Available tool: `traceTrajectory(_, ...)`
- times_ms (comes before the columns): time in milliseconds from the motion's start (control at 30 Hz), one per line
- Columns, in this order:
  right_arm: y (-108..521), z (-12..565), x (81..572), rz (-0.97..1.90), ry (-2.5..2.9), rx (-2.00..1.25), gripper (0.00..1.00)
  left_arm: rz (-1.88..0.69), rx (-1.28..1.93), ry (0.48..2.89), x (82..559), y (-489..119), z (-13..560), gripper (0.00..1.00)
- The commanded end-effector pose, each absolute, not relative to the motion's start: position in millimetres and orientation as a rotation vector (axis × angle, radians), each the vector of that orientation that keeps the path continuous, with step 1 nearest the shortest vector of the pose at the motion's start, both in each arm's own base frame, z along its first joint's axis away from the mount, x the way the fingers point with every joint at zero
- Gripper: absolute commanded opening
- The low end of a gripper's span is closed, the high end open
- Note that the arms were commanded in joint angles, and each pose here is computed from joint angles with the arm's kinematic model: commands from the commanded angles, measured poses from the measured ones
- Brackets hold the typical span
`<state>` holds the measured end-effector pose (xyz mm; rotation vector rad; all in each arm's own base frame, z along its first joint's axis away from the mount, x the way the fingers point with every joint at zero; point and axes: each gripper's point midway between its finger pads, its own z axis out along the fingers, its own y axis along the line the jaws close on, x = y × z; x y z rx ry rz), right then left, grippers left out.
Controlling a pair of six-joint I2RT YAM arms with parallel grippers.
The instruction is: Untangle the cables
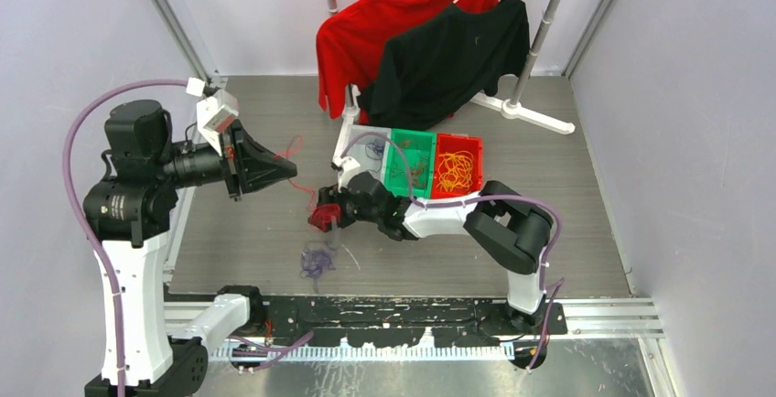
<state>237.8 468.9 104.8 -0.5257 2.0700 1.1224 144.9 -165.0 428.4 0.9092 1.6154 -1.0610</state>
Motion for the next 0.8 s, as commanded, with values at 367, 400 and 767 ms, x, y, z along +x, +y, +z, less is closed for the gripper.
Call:
traceTrajectory(367,446,119,247,1.076,1.952,-0.473,0.78,-0.814,0.872,1.493,172,-153,477,0.00)
traceTrajectory(400,444,121,247,1.074,1.942,-0.476,0.79,-0.771,0.861,1.475,175,-151,482,0.00)
traceTrajectory(767,417,156,232,1.138,1.742,-0.467,0.81,-0.354,0.609,1.370,228,-102,536,0.00)
